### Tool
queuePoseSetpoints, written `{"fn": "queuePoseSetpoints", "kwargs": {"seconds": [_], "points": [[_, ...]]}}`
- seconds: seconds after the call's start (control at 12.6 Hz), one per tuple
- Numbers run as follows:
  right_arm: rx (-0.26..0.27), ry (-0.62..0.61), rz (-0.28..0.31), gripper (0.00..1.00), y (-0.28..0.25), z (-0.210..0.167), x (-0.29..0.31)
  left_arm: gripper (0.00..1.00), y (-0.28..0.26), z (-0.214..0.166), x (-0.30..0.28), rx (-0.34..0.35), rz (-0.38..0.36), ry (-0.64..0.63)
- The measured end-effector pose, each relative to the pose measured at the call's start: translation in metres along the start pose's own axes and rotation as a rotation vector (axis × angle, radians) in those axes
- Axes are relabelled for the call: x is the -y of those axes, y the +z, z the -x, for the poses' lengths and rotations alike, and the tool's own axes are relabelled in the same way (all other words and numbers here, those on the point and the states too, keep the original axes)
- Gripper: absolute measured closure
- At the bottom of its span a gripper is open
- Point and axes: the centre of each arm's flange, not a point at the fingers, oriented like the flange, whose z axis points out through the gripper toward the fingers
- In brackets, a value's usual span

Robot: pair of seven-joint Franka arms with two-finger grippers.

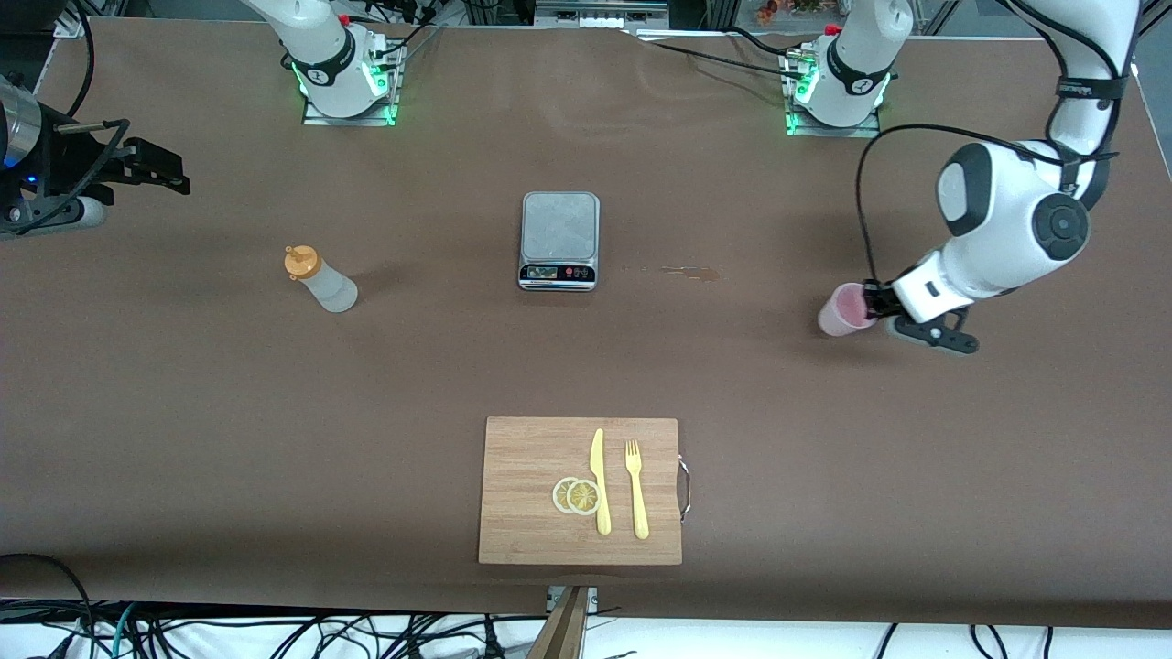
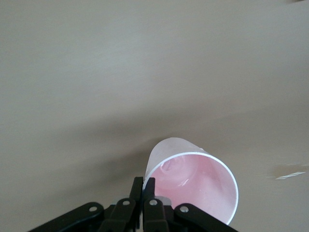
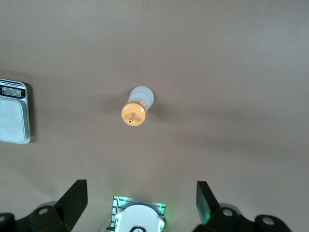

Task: Add sauce to pink cup with both arms
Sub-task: 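Carry the pink cup with the left gripper onto the scale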

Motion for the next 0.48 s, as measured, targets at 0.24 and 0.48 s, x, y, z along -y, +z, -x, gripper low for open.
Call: {"fn": "queuePoseSetpoints", "kwargs": {"seconds": [0.24,0.48], "points": [[0.001,0.000,0.000,0.00,0.001,0.000,0.000,0.96,-0.008,-0.017,-0.114,-0.005,0.007,-0.007],[0.003,-0.006,0.000,0.00,0.001,-0.001,0.000,0.96,0.009,-0.001,-0.237,0.020,-0.002,-0.022]]}}
